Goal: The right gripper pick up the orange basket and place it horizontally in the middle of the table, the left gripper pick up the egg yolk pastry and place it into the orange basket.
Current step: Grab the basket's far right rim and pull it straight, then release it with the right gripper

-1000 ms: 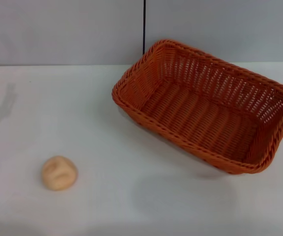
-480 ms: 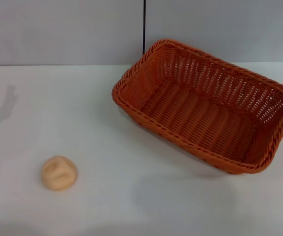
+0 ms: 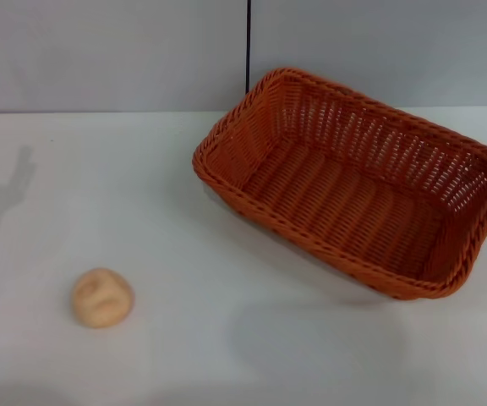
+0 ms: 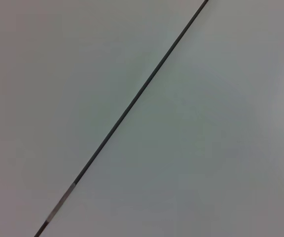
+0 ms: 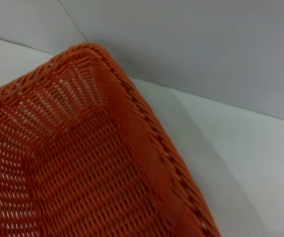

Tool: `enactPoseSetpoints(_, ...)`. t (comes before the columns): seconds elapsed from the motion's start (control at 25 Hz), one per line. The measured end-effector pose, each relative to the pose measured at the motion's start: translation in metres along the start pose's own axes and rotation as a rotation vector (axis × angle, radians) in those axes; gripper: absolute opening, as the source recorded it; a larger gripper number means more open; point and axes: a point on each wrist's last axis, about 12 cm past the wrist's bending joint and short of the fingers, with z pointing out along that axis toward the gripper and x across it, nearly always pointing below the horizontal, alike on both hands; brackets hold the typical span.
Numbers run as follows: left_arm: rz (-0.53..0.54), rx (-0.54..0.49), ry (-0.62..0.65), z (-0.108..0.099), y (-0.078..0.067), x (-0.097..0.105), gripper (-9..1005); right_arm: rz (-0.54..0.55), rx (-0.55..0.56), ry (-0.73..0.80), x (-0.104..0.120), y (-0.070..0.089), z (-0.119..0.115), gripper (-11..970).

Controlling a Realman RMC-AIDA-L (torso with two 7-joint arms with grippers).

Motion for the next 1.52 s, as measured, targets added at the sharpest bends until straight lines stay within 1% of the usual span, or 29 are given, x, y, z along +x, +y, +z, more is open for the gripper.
enactPoseSetpoints(0.12, 0.000, -0.004, 0.002, -0.001, 0.001, 0.000, 842, -0.012, -0.006, 0.000, -0.004, 0.002, 0.007, 588)
enactPoseSetpoints(0.48, -0.002, -0.030, 0.015, -0.003, 0.003, 0.002, 839, -0.018, 0.004, 0.010, -0.005, 0.002, 0.015, 583)
enactPoseSetpoints(0.84, -0.002, -0.032, 0.015, -0.002, 0.003, 0.002, 836, -0.029, 0.020, 0.046, -0.002, 0.002, 0.036, 563)
enactPoseSetpoints(1.24, -0.002, -0.035, 0.015, -0.001, 0.004, 0.002, 833, -0.054, 0.024, 0.038, -0.002, 0.003, 0.041, 542)
enactPoseSetpoints(1.44, -0.003, -0.037, 0.011, 0.000, 0.004, 0.002, 832, -0.070, 0.017, 0.049, -0.001, 0.006, 0.045, 299)
enactPoseSetpoints(1.52, -0.003, -0.036, 0.011, 0.000, 0.004, 0.002, 831, -0.071, 0.017, 0.050, -0.001, 0.006, 0.045, 274)
